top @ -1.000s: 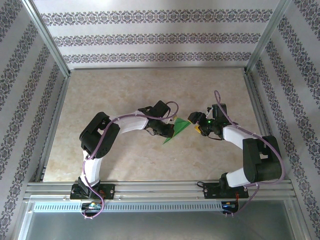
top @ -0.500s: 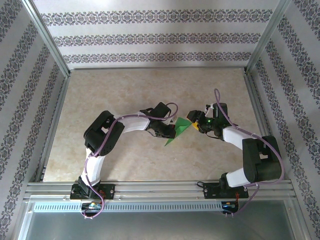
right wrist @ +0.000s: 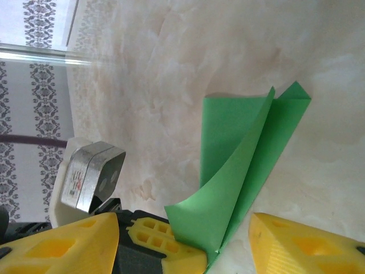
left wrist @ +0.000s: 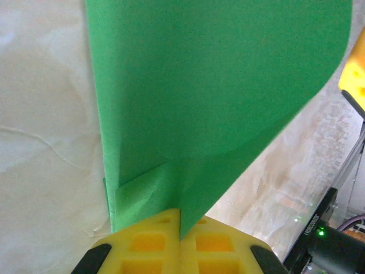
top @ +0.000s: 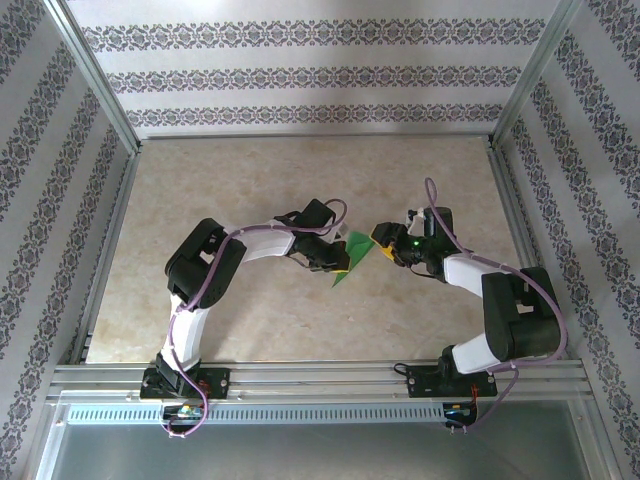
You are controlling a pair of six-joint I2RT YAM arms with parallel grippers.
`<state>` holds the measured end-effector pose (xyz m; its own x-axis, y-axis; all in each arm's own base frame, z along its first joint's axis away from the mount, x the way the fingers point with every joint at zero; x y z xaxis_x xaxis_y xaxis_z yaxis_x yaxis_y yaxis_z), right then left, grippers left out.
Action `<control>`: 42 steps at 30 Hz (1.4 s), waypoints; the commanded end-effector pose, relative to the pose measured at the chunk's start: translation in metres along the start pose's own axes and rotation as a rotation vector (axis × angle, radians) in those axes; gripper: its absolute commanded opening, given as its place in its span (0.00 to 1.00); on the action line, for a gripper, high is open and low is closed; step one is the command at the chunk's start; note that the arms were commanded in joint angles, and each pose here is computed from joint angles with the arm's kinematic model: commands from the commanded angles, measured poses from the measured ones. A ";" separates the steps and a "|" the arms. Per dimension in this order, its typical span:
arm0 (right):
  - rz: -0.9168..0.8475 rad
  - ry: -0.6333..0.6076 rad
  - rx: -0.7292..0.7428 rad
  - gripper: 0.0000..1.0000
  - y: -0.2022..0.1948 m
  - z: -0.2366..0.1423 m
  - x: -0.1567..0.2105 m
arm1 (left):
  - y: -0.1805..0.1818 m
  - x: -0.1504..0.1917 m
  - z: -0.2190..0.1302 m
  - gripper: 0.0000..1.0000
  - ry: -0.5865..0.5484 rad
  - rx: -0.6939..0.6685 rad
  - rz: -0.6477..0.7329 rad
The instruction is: Fold a paper plane with a square sheet of paper (pick it up from the middle)
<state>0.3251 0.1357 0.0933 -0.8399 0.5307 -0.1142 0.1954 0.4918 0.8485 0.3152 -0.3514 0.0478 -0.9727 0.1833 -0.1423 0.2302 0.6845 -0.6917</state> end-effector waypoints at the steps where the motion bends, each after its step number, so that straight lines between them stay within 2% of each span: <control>1: -0.082 0.022 -0.033 0.60 0.009 0.003 0.008 | 0.015 0.002 0.006 0.00 0.012 0.008 -0.085; 18: -0.164 0.151 -0.044 0.35 0.010 0.036 0.043 | 0.026 0.001 0.006 0.00 0.002 0.024 -0.183; 26: -0.158 0.179 -0.018 0.19 0.003 0.049 0.049 | 0.028 0.000 0.007 0.00 0.003 0.021 -0.200; 42: -0.151 0.167 0.053 0.11 -0.004 0.064 0.044 | 0.031 0.001 0.007 0.00 0.011 0.019 -0.224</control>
<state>0.3145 0.2005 0.0552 -0.9354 0.3313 -0.1234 0.0937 0.5690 0.8170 0.3186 -0.3433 0.0359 -0.9978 0.0652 -0.0091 0.0509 0.6760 -0.7351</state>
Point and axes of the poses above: each hand's point on the last joint's axis, 136 mm out from that joint toward the fingers, its own z axis out along the fingers, its own y axis along the line the jaws close on, x = y × z, the point moved 2 cm from there along -z, back along the fingers, and after that the axes turned 4 degrees about z, right-handed, at the moved point
